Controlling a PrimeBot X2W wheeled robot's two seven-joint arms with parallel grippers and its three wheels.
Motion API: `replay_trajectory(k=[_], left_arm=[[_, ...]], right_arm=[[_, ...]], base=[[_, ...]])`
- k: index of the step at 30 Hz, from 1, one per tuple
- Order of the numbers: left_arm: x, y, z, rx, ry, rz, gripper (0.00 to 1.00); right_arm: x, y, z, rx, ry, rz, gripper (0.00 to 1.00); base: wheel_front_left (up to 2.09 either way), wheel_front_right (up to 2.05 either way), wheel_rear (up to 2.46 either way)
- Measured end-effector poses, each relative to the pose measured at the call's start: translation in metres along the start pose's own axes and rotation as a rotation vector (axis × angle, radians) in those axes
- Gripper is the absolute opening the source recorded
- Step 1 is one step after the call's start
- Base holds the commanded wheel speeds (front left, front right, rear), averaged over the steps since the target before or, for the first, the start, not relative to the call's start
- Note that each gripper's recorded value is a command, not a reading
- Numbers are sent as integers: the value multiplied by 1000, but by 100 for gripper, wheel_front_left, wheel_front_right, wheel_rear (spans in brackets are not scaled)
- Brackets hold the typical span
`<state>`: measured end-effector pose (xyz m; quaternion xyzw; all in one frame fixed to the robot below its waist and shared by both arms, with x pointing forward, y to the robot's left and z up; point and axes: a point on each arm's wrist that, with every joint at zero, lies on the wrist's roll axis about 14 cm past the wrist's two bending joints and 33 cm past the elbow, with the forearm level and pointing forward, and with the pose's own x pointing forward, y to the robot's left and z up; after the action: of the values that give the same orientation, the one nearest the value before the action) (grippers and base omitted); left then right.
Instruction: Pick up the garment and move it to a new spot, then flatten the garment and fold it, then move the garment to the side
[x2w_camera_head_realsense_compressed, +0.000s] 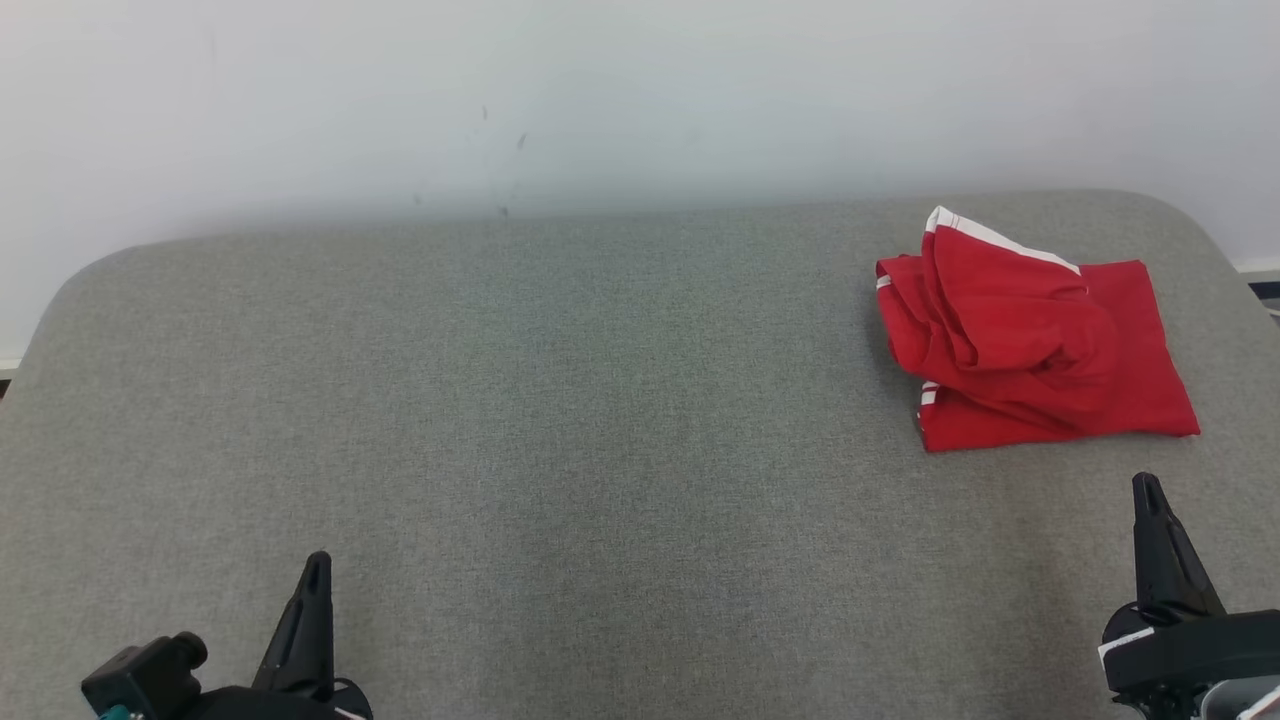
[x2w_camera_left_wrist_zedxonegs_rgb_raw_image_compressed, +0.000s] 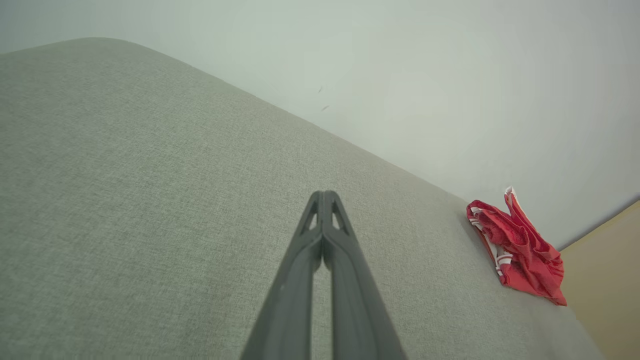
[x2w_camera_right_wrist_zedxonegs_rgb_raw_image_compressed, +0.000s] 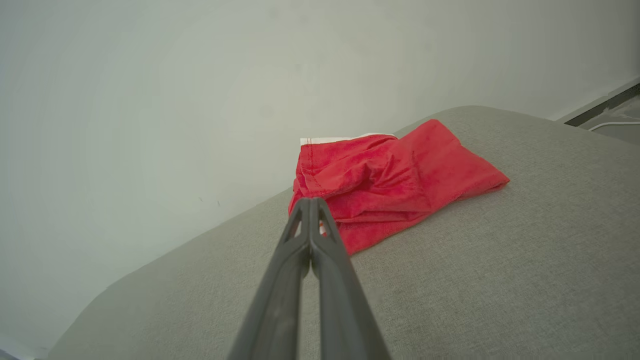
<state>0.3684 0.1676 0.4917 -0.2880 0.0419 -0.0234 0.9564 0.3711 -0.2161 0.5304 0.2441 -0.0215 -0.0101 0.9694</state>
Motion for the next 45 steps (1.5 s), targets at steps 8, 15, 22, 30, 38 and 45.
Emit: replay_trajectory(k=[8,15,22,30,38,45], left_arm=[[1,7,-1,-104,14,25,0],[3,10,-2,-202,23,41,0],[4,14,-2,-292,28,54,0],[3,19,-4,-392,34,72,0],[7,19,-2,-499,26,68,0],[6,24,-3,-609,26,81,0]], right_arm=[[1,-6,-7,111,29,-30,0],[2,-10,-13,209,51,-53,0],[3,-12,-19,310,67,-69,0],[5,-14,-23,428,76,-81,0],[4,-16,-30,544,93,-97,0],[5,-16,-35,659,98,-105,0]], base=[[0,0,0],[0,0,0],[0,0,0],[0,0,0],[0,0,0],[0,0,0]])
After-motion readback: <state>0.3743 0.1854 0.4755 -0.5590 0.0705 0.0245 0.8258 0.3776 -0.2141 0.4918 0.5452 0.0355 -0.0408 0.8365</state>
